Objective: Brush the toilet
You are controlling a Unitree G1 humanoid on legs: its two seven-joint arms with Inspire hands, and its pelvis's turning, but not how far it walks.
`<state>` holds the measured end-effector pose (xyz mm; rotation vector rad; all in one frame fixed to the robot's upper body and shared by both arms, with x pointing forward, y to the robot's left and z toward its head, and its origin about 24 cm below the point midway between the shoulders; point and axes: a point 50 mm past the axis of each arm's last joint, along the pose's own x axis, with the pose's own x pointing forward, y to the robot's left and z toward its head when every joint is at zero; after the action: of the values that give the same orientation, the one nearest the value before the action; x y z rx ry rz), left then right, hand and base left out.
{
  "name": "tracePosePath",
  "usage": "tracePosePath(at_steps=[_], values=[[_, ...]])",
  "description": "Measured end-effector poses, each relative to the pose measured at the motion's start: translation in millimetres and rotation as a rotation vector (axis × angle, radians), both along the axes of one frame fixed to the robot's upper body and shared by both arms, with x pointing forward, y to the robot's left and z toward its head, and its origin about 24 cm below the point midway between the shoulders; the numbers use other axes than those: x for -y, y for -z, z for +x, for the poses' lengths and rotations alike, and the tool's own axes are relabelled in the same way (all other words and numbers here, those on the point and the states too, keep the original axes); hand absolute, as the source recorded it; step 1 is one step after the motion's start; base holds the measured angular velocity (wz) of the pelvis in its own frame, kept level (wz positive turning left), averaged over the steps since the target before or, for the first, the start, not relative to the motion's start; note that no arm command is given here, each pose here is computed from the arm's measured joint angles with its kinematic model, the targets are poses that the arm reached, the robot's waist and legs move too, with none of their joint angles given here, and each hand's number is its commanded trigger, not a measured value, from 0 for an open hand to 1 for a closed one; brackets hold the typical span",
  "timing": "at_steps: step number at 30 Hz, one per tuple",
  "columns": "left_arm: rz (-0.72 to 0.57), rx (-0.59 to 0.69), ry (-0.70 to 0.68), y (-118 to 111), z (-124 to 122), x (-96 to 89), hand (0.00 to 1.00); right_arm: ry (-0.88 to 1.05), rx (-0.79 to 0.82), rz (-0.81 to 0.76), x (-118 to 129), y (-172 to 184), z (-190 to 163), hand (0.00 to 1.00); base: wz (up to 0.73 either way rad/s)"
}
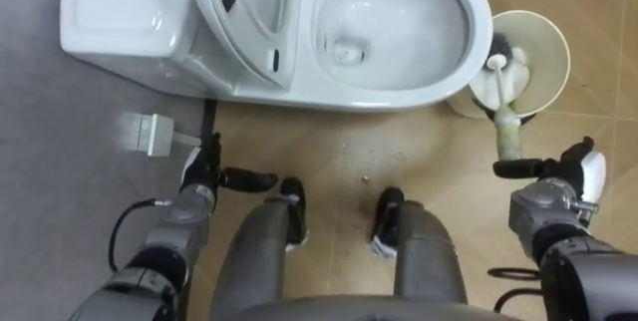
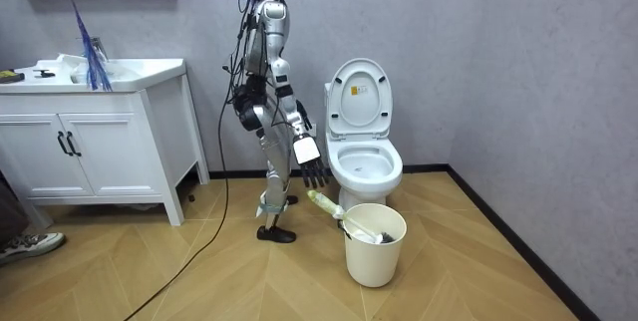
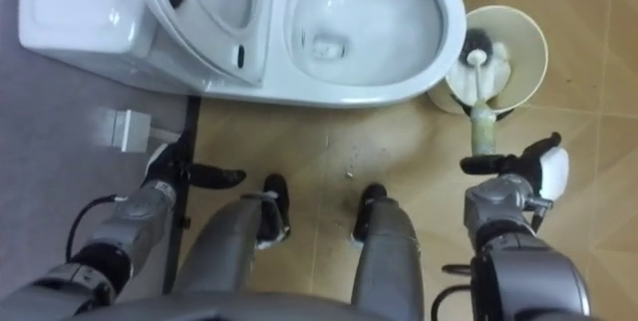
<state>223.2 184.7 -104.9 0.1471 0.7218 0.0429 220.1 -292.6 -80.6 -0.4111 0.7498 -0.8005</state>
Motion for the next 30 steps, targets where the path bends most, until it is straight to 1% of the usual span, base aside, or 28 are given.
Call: tracePosePath(at_steps=[2,4,8,10,13,20,26,30], values=[[-0.001,0.023,0.029,-3.8,4.2,5.4,0.0,-0.006,0.002,-0.014,4.2,-3.5,2.3,0.0,0.04],[-0.006,0.068,0.064,-12.1,13.4,12.9,0.0,0.02,0.013,-0.006,9.8,-7.0,3.7,0.0,0.12],[-0.007,0.115,0.096,-21.3,21.0,17.8,0.0,0.075,0.045,0.027,15.8,-15.5,12.2,0.0,-0.01],[-0.02,0.144,0.116,-27.0,25.0,22.4,0.0,0.099,0.092,0.044,19.5,-22.2,17.7,0.0,0.0],[-0.034,0.174,0.125,-32.9,28.4,25.0,0.0,0.103,0.123,0.048,21.8,-28.6,23.8,0.0,-0.02],[-0.031,0.188,0.146,-35.7,29.6,27.3,0.0,0.073,0.175,0.04,20.8,-40.9,38.0,0.0,0.0],[-0.039,0.202,0.151,-38.0,29.3,28.7,0.0,0.079,0.181,0.041,23.2,-42.4,38.1,0.0,0.12],[-0.048,0.215,0.154,-39.7,26.0,28.6,0.0,0.065,0.219,0.085,21.2,-46.1,43.8,0.0,0.04]])
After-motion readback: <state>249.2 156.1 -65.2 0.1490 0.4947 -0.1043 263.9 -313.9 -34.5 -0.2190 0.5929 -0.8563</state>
